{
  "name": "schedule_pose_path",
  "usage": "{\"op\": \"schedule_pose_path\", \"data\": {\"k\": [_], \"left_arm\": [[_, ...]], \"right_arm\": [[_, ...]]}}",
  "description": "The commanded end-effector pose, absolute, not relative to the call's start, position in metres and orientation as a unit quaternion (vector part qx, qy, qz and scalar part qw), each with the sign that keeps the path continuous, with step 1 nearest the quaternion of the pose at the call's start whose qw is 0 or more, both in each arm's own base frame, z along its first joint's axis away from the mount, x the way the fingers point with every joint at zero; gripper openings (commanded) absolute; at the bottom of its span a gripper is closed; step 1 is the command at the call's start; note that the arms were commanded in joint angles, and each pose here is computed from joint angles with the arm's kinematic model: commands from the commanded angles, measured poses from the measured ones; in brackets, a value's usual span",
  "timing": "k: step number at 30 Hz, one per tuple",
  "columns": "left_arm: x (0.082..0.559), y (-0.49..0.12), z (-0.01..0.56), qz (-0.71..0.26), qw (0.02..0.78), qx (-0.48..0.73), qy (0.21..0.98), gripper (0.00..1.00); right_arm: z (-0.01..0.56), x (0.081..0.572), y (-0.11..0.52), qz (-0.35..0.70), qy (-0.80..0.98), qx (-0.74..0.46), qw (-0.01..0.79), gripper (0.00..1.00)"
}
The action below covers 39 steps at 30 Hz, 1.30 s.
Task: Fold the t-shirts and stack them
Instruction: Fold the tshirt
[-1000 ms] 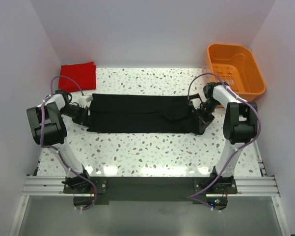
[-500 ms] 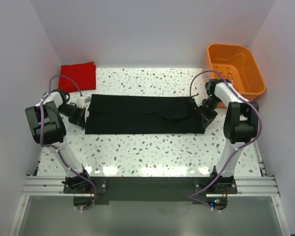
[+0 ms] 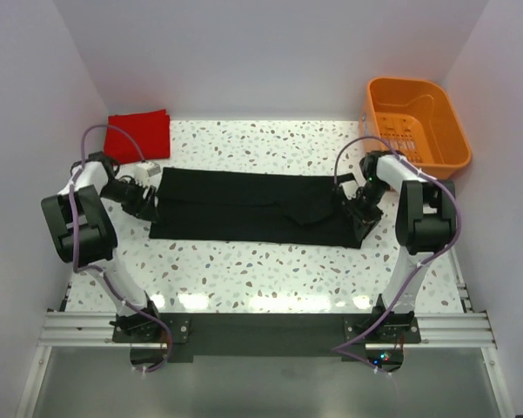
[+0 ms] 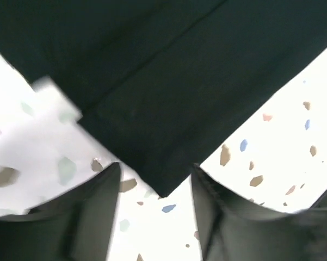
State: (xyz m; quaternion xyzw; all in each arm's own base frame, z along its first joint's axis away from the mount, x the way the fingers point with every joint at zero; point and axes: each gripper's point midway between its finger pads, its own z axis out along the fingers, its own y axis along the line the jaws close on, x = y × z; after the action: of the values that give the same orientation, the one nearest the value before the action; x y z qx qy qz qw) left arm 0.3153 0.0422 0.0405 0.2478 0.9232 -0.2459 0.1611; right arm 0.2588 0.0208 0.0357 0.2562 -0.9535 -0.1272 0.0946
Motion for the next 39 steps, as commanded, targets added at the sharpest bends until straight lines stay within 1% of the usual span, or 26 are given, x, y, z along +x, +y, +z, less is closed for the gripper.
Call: {"op": "schedule_pose_path", "data": {"k": [1, 2, 3, 4, 5, 6, 7, 8, 9, 10, 11, 12, 14, 15, 17, 18, 21, 25, 28, 29, 30, 32, 34, 37, 38, 39], "left_arm": [[0.353, 0.001, 0.135, -0.254, 0.335, 0.349, 0.838, 0.62], [0.364, -0.01, 0.156, -0.232, 0.375, 0.38, 0.813, 0.64], [0.368, -0.025, 0.164, -0.227, 0.39, 0.405, 0.795, 0.65], [0.367, -0.059, 0.165, -0.235, 0.39, 0.445, 0.771, 0.66], [0.377, -0.076, 0.179, -0.217, 0.422, 0.47, 0.744, 0.66], [0.373, -0.115, 0.182, -0.23, 0.427, 0.508, 0.712, 0.66], [0.379, -0.136, 0.187, -0.22, 0.454, 0.532, 0.68, 0.66], [0.377, -0.157, 0.188, -0.228, 0.461, 0.543, 0.664, 0.66], [0.362, -0.194, 0.182, -0.246, 0.458, 0.575, 0.632, 0.66], [0.367, -0.214, 0.188, -0.238, 0.483, 0.594, 0.597, 0.66], [0.364, -0.231, 0.186, -0.235, 0.488, 0.612, 0.577, 0.66], [0.346, -0.263, 0.179, -0.248, 0.481, 0.643, 0.543, 0.66], [0.344, -0.292, 0.172, -0.235, 0.493, 0.67, 0.502, 0.66], [0.331, -0.315, 0.169, -0.243, 0.49, 0.688, 0.477, 0.66], [0.333, -0.338, 0.16, -0.235, 0.498, 0.699, 0.456, 0.67], [0.321, -0.355, 0.157, -0.242, 0.495, 0.71, 0.439, 0.67], [0.312, -0.387, 0.154, -0.237, 0.51, 0.727, 0.394, 0.68], [0.302, -0.411, 0.123, -0.241, 0.483, 0.752, 0.377, 0.68], [0.303, -0.424, 0.111, -0.233, 0.481, 0.758, 0.372, 0.68], [0.303, -0.428, 0.107, -0.228, 0.481, 0.76, 0.374, 0.68], [0.309, -0.433, 0.106, -0.221, 0.489, 0.757, 0.374, 0.67], [0.319, -0.436, 0.105, -0.207, 0.496, 0.747, 0.392, 0.64], [0.329, -0.438, 0.095, -0.195, 0.496, 0.741, 0.409, 0.59], [0.349, -0.44, 0.098, -0.167, 0.51, 0.722, 0.437, 0.4], [0.356, -0.437, 0.1, -0.158, 0.516, 0.714, 0.446, 0.29], [0.361, -0.437, 0.106, -0.156, 0.526, 0.706, 0.448, 0.25]], "right_arm": [[0.079, 0.275, 0.034, -0.15, -0.957, 0.247, 0.036, 0.35], [0.087, 0.276, 0.036, -0.154, -0.956, 0.248, 0.026, 0.39], [0.099, 0.277, 0.038, -0.155, -0.956, 0.248, 0.007, 0.43], [0.108, 0.282, 0.041, -0.159, -0.955, 0.249, -0.012, 0.43], [0.114, 0.286, 0.044, -0.163, -0.956, 0.243, -0.025, 0.43], [0.12, 0.291, 0.047, -0.164, -0.957, 0.237, -0.041, 0.43], [0.127, 0.302, 0.054, -0.176, -0.956, 0.224, -0.065, 0.43], [0.13, 0.308, 0.056, -0.181, -0.957, 0.215, -0.073, 0.43], [0.127, 0.315, 0.06, -0.189, -0.957, 0.206, -0.073, 0.43], [0.13, 0.326, 0.068, -0.205, -0.957, 0.187, -0.085, 0.43], [0.127, 0.331, 0.071, -0.212, -0.957, 0.18, -0.082, 0.43], [0.119, 0.338, 0.074, -0.221, -0.957, 0.171, -0.074, 0.43], [0.11, 0.343, 0.078, -0.233, -0.958, 0.155, -0.063, 0.42], [0.106, 0.347, 0.079, -0.234, -0.958, 0.152, -0.065, 0.41], [0.097, 0.353, 0.078, -0.23, -0.961, 0.142, -0.061, 0.42], [0.094, 0.357, 0.078, -0.229, -0.961, 0.141, -0.066, 0.43], [0.091, 0.363, 0.076, -0.222, -0.964, 0.134, -0.066, 0.44], [0.095, 0.363, 0.069, -0.204, -0.966, 0.144, -0.07, 0.45], [0.103, 0.353, 0.063, -0.19, -0.966, 0.162, -0.069, 0.41], [0.111, 0.35, 0.062, -0.189, -0.964, 0.168, -0.077, 0.36], [0.109, 0.339, 0.061, -0.19, -0.964, 0.174, -0.064, 0.33], [0.109, 0.319, 0.063, -0.199, -0.963, 0.177, -0.044, 0.27], [0.104, 0.306, 0.066, -0.212, -0.961, 0.175, -0.029, 0.24], [0.089, 0.289, 0.068, -0.217, -0.962, 0.162, -0.009, 0.24], [0.085, 0.286, 0.066, -0.213, -0.964, 0.16, -0.004, 0.24], [0.079, 0.285, 0.066, -0.212, -0.965, 0.156, 0.002, 0.24]]}}
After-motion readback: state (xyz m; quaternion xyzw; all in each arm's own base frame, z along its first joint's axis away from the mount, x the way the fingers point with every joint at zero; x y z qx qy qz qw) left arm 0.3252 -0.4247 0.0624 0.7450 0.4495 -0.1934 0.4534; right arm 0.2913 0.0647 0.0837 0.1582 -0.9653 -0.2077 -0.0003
